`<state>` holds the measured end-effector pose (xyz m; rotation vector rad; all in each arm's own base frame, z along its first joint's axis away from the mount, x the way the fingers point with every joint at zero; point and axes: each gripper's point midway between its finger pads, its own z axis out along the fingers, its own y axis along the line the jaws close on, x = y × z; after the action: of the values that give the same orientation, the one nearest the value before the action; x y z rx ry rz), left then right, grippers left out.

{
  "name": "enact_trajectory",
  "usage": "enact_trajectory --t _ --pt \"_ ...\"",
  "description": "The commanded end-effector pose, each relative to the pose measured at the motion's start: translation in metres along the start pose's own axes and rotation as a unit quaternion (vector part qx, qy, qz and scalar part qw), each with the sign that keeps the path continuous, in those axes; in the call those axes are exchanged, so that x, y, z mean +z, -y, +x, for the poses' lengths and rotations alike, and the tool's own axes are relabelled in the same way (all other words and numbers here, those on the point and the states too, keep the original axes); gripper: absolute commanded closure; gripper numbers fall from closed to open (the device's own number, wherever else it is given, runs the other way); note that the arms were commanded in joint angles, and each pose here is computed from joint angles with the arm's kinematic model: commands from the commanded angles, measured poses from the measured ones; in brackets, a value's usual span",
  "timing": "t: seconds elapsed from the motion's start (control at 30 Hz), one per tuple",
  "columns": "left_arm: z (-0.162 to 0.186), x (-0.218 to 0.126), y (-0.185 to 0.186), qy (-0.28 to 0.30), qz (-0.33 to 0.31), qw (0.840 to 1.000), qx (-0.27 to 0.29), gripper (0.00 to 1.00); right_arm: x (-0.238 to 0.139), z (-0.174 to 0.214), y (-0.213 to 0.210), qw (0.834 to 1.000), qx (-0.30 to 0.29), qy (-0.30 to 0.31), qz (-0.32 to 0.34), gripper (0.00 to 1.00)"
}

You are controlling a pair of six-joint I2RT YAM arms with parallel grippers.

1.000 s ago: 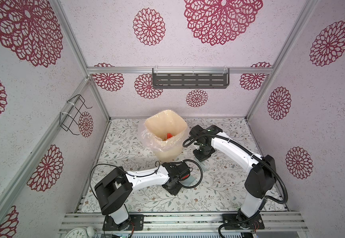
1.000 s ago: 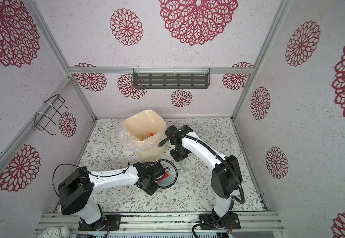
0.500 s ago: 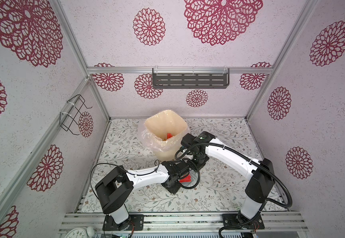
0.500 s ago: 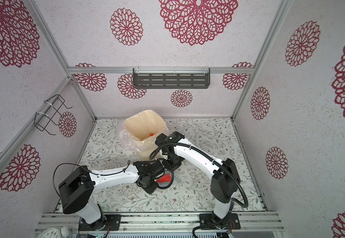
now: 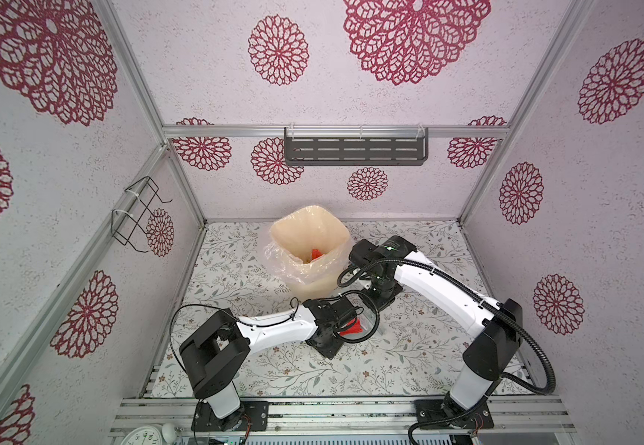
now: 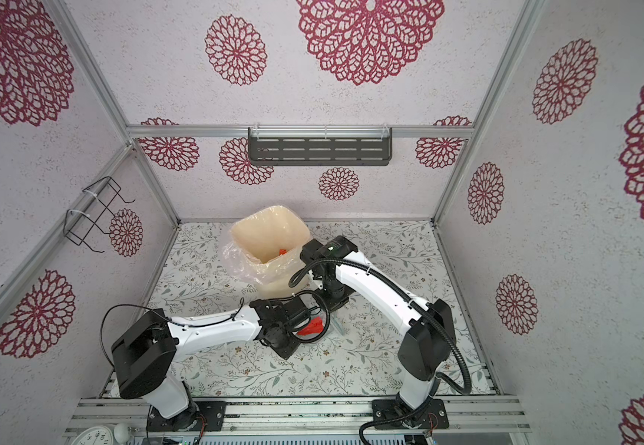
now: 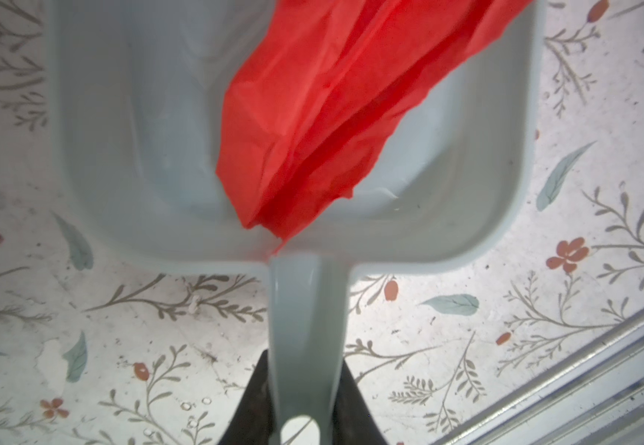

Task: Sweep away the paper scraps from the table
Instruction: 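Brush the pink paper strip into the dustpan with the right brush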

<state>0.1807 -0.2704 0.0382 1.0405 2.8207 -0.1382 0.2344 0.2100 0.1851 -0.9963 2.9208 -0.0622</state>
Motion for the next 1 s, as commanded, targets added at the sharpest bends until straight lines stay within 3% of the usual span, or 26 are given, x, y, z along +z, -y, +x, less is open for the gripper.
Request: enact_trajectory --t 0.0,0.17,0.47,0.73,0.97 --pt "0.004 0.008 0.001 -0.014 0.001 1.0 0.009 1.0 -0.021 0.009 0.012 0.999 0.023 0.024 0.013 1.0" --pt "0.004 0.012 0.002 -0.019 0.003 1.0 0.008 1.0 -0.017 0.011 0.015 0.999 0.034 0.018 0.017 1.0" --pt "0.002 0.013 0.003 -0.015 0.003 1.0 0.011 1.0 0.0 0.013 0.05 0.994 0.07 0.005 0.085 1.0" --pt "-0.005 0.013 0.007 -0.011 0.009 1.0 0.018 1.0 0.026 0.003 0.023 0.998 0.053 -0.021 0.017 1.0" --pt "-0.006 0.017 0.015 -0.015 0.023 0.999 0.031 1.0 0.011 -0.009 -0.011 0.997 0.057 0.017 -0.055 1.0"
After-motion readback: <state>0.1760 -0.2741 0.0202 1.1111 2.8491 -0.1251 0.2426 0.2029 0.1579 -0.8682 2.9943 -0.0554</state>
